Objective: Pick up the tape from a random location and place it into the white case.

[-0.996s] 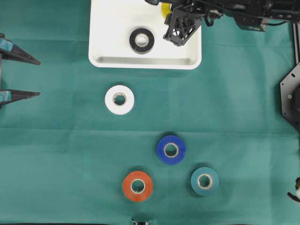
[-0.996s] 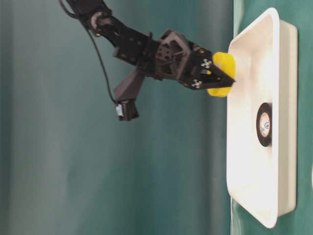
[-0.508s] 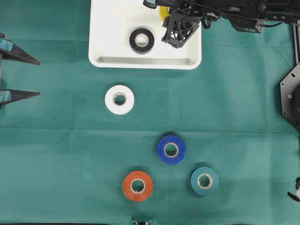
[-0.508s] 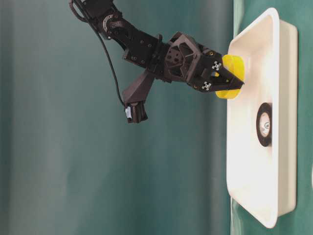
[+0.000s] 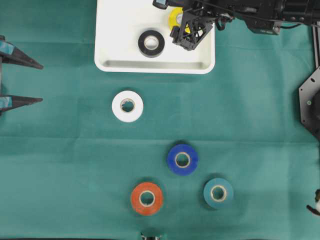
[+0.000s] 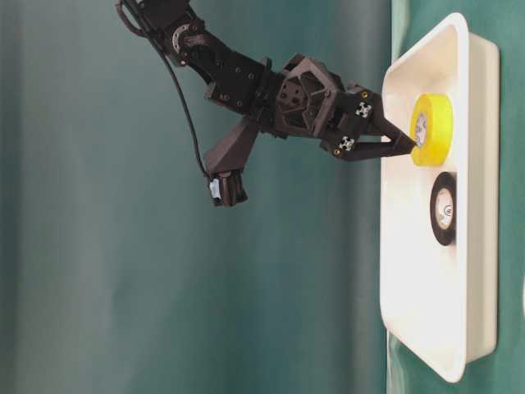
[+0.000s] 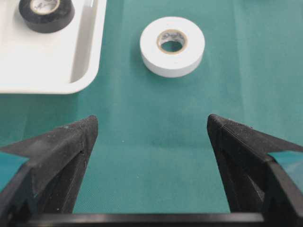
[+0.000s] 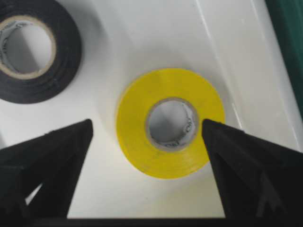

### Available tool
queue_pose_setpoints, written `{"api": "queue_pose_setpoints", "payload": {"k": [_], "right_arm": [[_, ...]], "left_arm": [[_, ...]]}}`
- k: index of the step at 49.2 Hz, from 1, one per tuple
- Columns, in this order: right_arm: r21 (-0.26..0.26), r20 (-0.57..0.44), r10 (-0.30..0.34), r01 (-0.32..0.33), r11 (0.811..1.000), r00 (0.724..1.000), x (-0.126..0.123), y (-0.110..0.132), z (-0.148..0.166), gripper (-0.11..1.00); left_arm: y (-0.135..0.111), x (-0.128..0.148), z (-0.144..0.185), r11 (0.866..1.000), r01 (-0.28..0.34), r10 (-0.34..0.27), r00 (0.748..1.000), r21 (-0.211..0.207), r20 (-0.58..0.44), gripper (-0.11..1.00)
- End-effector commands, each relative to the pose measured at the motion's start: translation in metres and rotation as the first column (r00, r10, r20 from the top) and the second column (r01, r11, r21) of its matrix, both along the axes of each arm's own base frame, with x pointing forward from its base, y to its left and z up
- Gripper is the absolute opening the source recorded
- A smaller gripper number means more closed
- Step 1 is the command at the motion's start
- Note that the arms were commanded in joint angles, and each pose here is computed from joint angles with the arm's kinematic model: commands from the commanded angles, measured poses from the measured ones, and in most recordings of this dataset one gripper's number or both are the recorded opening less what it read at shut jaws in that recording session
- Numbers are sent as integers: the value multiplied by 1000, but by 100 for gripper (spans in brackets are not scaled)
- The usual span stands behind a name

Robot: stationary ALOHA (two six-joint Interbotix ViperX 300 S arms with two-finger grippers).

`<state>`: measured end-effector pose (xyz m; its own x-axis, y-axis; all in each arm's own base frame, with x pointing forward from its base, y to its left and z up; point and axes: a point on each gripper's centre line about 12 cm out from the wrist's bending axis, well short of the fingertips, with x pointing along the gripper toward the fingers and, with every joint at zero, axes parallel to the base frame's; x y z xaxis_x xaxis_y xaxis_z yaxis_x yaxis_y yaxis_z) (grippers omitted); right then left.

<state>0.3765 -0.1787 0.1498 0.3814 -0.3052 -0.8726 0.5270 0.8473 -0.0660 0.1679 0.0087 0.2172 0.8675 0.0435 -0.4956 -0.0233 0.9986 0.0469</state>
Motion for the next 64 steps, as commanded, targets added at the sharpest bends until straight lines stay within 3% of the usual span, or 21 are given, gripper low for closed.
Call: {"api": "queue_pose_setpoints", "payload": {"k": [1, 12, 39, 55, 64], "right_arm": [[-18, 38, 1, 0, 1000, 999, 2, 0, 16, 92], [-26, 44, -7, 8, 1000, 999, -3, 0, 33, 92], [-114, 50, -49, 54, 992, 998, -31, 2, 134, 92], [-121, 65, -54, 61, 991, 996, -37, 4, 145, 92], [-120, 77, -14, 23, 993, 997, -29, 17, 145, 92]], "left_arm": [[1, 3, 4, 1000, -4, 4, 1000, -3, 6, 93], [1, 3, 5, 1000, -4, 4, 1000, -4, 8, 93], [1, 3, 5, 1000, -6, 6, 1000, -2, 8, 93], [1, 3, 4, 1000, -4, 4, 1000, -3, 5, 93], [1, 3, 4, 1000, -4, 4, 1000, -3, 5, 93]]}}
